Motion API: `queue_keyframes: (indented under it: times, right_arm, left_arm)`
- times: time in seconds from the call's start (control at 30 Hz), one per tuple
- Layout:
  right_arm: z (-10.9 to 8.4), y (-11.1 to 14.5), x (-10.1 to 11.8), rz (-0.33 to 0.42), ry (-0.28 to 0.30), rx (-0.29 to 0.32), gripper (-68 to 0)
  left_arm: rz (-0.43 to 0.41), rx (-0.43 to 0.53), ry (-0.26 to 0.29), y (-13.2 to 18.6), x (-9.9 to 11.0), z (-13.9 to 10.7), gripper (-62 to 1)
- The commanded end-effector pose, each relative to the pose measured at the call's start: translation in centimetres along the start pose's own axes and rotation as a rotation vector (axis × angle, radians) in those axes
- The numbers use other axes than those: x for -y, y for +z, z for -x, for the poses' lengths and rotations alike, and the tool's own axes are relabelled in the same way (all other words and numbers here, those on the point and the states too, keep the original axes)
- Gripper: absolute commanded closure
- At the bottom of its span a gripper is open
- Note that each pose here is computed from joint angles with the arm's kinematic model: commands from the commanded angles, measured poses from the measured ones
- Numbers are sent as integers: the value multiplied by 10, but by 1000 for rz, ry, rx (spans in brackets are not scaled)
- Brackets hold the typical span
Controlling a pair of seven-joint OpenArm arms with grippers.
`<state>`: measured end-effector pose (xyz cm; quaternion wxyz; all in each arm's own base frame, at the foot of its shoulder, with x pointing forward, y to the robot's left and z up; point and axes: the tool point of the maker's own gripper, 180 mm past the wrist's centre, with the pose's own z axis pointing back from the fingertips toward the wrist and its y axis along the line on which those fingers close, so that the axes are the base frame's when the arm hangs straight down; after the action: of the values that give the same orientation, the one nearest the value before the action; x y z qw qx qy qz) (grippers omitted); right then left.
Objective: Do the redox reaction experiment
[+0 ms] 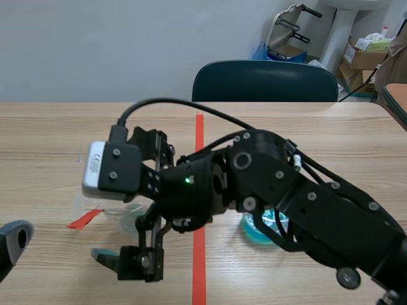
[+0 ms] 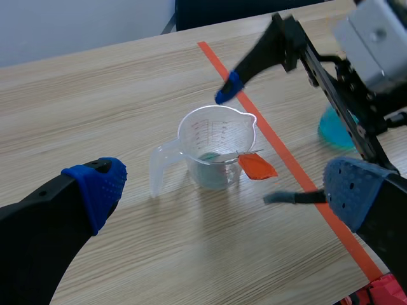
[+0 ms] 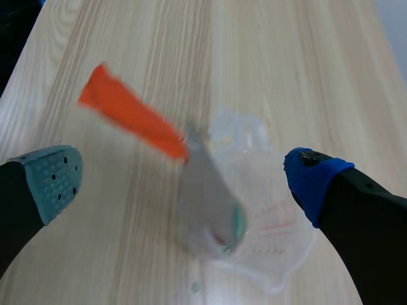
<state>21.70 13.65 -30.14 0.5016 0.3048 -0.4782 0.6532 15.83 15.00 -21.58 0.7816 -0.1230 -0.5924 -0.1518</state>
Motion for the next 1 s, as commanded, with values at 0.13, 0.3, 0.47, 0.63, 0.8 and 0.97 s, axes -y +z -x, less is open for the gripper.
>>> queue_keyframes:
  times: [0.13, 0.3, 0.47, 0.63, 0.8, 0.97]
  right_arm:
    - [-7, 42, -4, 50, -77, 81, -679]
    - [-17, 94, 10, 191, -163, 146, -679]
    - [-28, 147, 29, 355, -242, 189, -679]
    - [-34, 190, 43, 507, -273, 192, -679]
    - [-26, 224, 48, 643, -297, 154, -679]
    - [-14, 253, 53, 776, -326, 125, -679]
  left_arm:
    - [5, 39, -5, -2, 2, -11, -623]
    - [4, 34, -5, -2, 1, -10, -623]
    - [-52, 36, -23, -1, -9, -10, -623]
    - [-118, 54, -61, 3, -26, -17, -623]
    - [-125, 98, -103, 3, -31, -36, -623]
    - [2, 162, -138, -4, -7, -56, -623]
